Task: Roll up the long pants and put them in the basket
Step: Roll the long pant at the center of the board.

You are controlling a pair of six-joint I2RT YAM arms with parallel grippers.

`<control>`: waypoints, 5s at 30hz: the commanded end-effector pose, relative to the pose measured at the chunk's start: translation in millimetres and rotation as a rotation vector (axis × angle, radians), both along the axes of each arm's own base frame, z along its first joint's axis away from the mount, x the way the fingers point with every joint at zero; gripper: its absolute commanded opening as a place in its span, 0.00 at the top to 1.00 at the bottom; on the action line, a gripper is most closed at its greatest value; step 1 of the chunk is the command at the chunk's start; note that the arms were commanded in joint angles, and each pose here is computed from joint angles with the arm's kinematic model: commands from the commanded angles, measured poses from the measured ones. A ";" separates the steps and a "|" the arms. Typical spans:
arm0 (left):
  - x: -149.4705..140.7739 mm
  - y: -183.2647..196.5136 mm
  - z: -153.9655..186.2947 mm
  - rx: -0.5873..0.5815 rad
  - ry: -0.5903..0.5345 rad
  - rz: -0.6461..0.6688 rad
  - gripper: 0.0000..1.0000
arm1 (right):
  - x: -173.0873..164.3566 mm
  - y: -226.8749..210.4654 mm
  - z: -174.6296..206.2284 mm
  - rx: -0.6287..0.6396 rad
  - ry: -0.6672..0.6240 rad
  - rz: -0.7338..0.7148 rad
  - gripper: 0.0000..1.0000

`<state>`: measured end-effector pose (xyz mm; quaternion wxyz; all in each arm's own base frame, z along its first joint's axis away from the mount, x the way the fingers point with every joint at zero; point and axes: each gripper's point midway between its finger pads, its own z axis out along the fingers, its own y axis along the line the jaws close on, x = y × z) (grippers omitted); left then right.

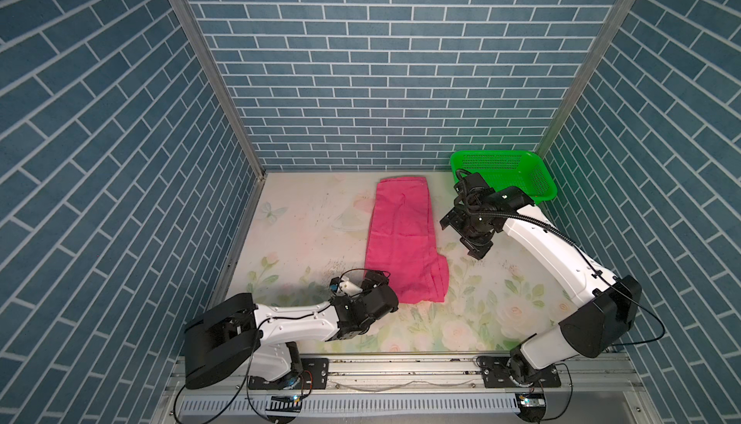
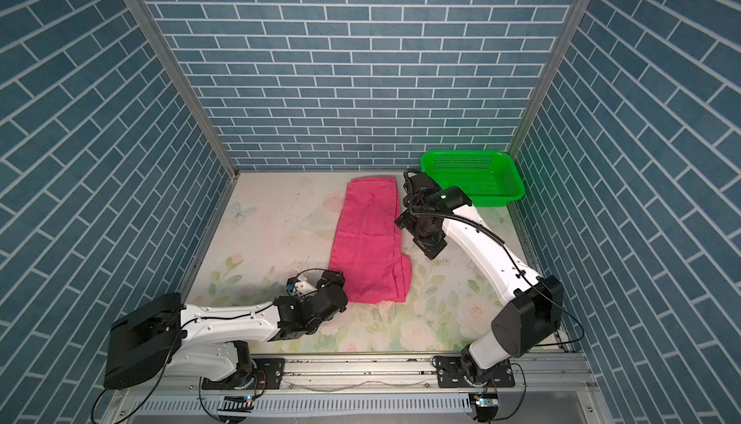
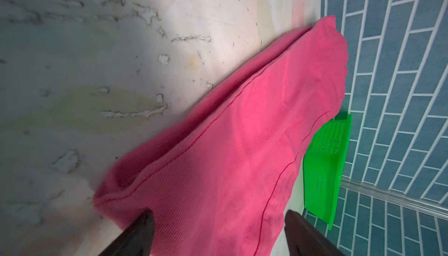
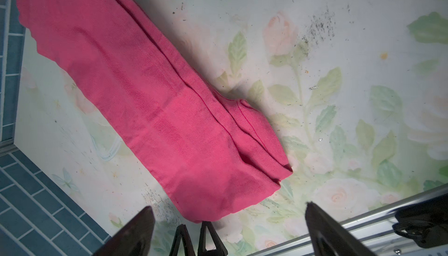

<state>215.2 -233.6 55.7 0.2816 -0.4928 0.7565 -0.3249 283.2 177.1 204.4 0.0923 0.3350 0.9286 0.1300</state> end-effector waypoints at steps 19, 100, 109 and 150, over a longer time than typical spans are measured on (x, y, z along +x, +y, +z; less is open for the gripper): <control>71.4 50.7 10.1 0.232 -0.140 -0.023 0.95 | -9.8 -57.0 2.6 -0.372 -0.084 0.719 0.14; 28.9 189.6 114.8 0.334 -0.047 -0.021 0.35 | -100.6 141.9 -219.6 -0.757 0.001 1.939 1.00; 22.4 211.3 165.5 0.441 -0.109 0.028 0.35 | -183.9 188.5 -154.5 0.102 0.175 1.929 1.00; 31.6 99.5 85.8 0.090 -0.197 -0.262 0.35 | -131.5 173.2 -143.3 0.637 0.324 1.461 1.00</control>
